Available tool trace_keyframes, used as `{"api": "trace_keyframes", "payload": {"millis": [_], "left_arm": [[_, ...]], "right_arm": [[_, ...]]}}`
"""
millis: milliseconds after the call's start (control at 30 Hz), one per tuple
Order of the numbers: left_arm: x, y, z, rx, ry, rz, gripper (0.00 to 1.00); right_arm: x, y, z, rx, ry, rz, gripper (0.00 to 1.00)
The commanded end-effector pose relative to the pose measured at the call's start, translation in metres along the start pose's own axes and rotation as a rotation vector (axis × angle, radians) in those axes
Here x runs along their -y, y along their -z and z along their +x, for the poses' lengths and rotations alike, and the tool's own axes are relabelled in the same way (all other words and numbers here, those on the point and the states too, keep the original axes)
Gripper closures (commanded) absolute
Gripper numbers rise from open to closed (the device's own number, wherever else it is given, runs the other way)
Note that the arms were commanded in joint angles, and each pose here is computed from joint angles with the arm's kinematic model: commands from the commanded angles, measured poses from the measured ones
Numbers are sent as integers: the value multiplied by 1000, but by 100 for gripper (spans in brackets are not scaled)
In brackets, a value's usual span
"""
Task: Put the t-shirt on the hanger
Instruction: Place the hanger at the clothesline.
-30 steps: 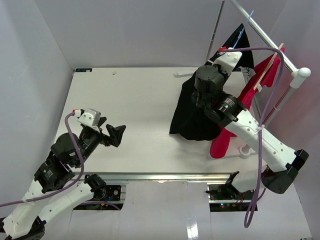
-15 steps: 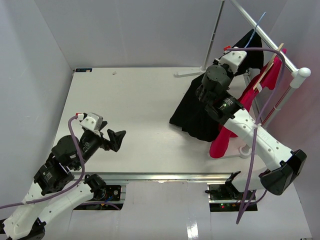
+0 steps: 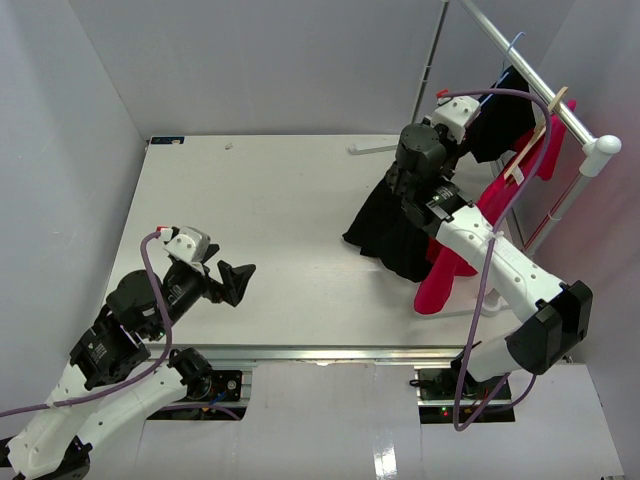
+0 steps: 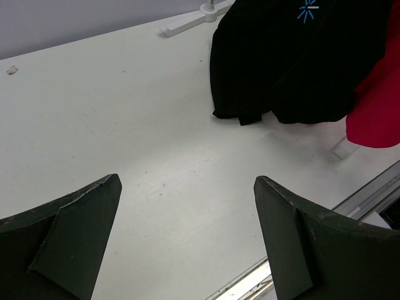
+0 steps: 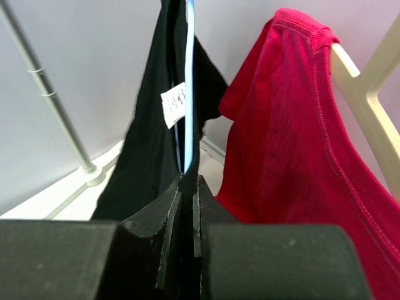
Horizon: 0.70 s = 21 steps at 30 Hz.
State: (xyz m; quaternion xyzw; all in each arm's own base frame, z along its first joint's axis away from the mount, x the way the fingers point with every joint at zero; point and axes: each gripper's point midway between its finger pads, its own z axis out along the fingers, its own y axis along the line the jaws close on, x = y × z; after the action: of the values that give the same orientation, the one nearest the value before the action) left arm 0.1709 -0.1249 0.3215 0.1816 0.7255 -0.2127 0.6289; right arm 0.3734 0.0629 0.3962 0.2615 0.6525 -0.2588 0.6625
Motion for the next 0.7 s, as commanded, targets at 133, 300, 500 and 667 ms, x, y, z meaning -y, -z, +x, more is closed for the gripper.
{"api": "trace_keyframes", "payload": {"millis": [133,300,500,667], "left_arm": [[8,-1,6,-7,26,42,2],[8,0,7,-5,26,44,2],[9,3,4,7,35,51,2],[12,1,4,3,33,65,2]], "right_arm": [[26,-11,-10,15,-137,105,92],[29,-14,-4,13,-124,120,92],[35,-16,4,10,-107,134,92],[39,-15,6,12,-138,124,92]]}}
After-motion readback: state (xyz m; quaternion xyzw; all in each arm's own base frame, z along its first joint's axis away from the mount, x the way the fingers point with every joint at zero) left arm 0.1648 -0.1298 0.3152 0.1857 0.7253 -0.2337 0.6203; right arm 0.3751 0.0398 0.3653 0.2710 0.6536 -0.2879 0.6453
